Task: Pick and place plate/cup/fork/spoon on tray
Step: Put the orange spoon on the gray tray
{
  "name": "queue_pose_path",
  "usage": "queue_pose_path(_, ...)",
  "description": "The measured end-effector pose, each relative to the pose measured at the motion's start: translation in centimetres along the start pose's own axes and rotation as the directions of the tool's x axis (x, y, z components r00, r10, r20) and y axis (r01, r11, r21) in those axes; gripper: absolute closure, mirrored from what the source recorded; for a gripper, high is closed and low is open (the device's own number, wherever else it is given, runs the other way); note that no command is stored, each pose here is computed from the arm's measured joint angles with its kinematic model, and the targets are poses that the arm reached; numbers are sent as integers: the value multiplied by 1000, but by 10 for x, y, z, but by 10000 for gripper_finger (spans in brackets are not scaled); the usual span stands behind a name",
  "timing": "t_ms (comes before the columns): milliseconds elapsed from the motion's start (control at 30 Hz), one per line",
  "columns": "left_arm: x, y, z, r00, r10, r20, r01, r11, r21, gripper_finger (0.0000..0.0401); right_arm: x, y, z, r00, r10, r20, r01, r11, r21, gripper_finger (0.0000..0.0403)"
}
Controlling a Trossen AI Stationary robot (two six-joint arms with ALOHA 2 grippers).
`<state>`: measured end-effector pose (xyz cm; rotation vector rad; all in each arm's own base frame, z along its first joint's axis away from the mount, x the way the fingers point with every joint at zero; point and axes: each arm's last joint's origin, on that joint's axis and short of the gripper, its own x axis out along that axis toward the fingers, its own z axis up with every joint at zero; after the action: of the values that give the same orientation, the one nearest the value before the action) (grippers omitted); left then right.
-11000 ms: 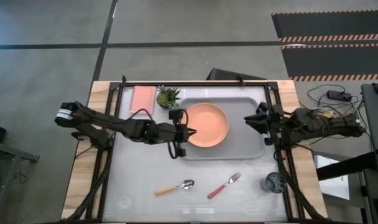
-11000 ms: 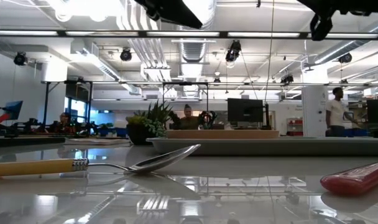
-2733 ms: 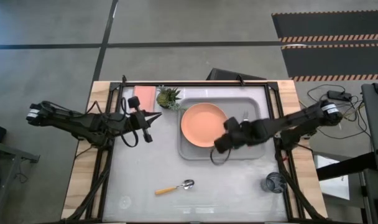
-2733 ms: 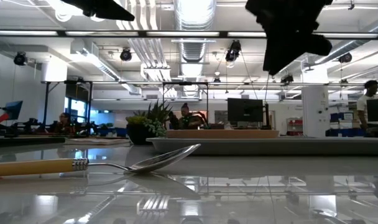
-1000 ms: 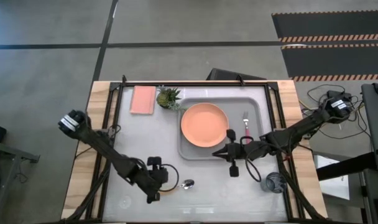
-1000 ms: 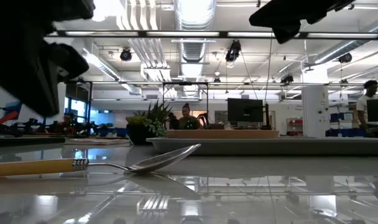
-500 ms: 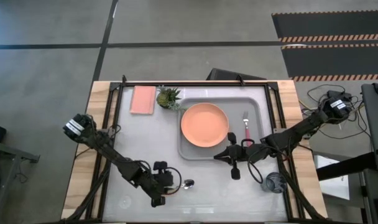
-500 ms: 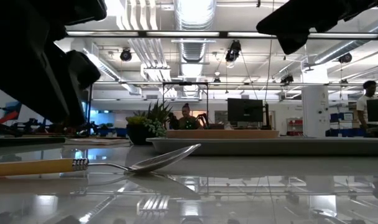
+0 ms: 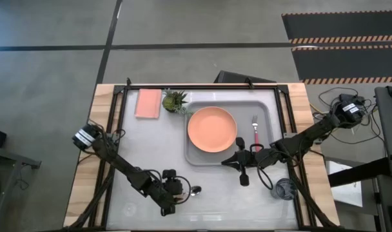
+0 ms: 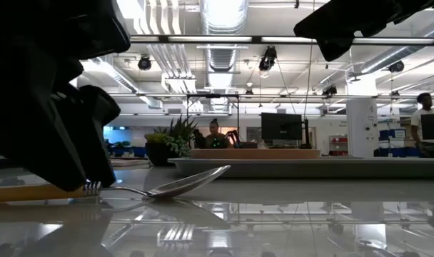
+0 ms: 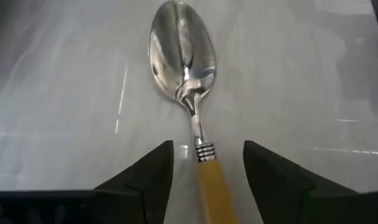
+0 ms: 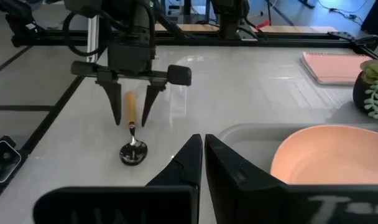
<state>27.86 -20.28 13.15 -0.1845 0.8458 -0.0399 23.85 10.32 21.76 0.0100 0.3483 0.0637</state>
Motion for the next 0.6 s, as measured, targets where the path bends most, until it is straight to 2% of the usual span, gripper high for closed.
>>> queue_pose_path(200,3,4,-6,1000,15,-3,-15,999,-32,267,0,0,0,1000,0,1,0,1000,1,394)
queue_pose_path(433,6,13,-20,999,41,-14,-43,988,-145,376,0,0,0,1000,0,2,0,1000,-1,394)
queue_pose_path(600,6,16,-25,998,53,-22,-56,985,-163,375,0,0,-1,1000,0,-1,0,1000,-3,394)
